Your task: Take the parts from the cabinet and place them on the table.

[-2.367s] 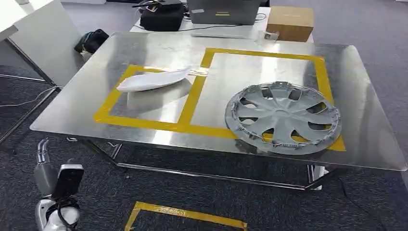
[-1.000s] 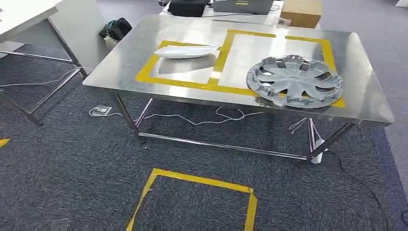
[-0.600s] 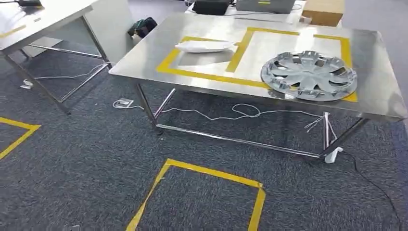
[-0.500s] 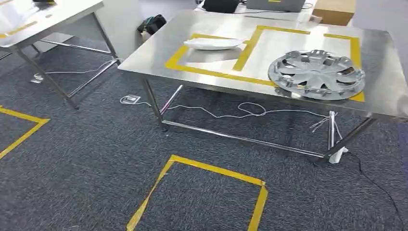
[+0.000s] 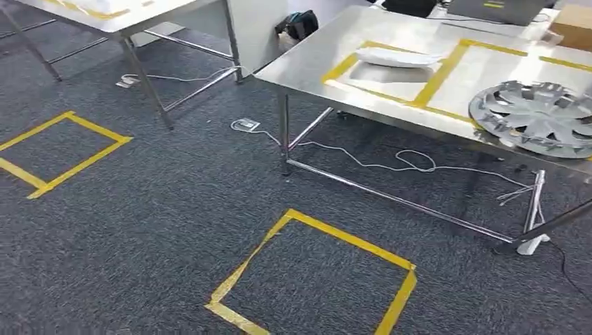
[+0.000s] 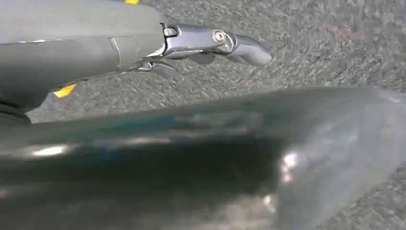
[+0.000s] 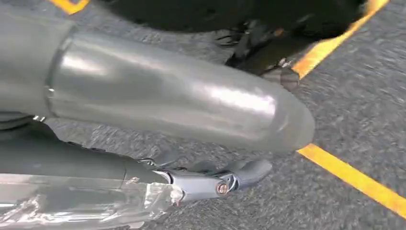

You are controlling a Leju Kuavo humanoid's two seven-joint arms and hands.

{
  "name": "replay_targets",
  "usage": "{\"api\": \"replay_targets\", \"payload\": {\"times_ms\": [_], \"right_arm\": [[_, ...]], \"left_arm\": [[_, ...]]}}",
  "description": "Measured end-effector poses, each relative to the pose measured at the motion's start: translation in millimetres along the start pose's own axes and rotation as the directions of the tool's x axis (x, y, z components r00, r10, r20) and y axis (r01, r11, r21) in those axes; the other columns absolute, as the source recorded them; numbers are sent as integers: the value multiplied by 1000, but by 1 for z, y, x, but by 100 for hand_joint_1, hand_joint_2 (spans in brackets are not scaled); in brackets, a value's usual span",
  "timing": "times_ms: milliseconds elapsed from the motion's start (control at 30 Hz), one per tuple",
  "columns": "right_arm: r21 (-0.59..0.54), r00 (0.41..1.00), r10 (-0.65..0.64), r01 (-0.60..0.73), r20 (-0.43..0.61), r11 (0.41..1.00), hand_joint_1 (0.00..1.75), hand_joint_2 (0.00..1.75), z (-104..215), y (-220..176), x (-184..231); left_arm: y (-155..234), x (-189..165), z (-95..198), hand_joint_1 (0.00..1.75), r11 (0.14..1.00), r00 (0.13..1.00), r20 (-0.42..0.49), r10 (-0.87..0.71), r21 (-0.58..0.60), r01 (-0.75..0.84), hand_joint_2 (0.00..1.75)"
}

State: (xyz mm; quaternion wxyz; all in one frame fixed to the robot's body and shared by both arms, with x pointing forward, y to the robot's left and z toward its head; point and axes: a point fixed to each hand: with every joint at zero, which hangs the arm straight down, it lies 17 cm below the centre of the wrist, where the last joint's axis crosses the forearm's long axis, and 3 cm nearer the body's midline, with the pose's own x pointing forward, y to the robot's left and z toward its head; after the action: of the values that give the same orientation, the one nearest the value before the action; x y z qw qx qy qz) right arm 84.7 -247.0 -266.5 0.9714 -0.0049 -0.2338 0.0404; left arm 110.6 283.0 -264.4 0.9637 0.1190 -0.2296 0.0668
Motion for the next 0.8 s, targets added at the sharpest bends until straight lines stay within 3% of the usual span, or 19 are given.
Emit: {"api": "replay_targets", "payload": {"times_ms": [400, 600, 800], "right_arm": [[14, 1000, 15, -15, 16, 1000, 0, 0, -1, 3, 6], [5, 991, -109, 109, 72, 994, 0, 0, 1, -1, 15], [-4, 986, -140, 141, 91, 990, 0, 0, 0, -5, 20]], "left_arm": [[-12, -22, 6, 0, 977, 975, -70, -210, -44, 208, 0], [-13, -2, 5, 0, 994, 994, 15, -110, 5, 110, 0], [-18, 5, 5, 0, 997, 996, 32, -81, 9, 81, 0]]}}
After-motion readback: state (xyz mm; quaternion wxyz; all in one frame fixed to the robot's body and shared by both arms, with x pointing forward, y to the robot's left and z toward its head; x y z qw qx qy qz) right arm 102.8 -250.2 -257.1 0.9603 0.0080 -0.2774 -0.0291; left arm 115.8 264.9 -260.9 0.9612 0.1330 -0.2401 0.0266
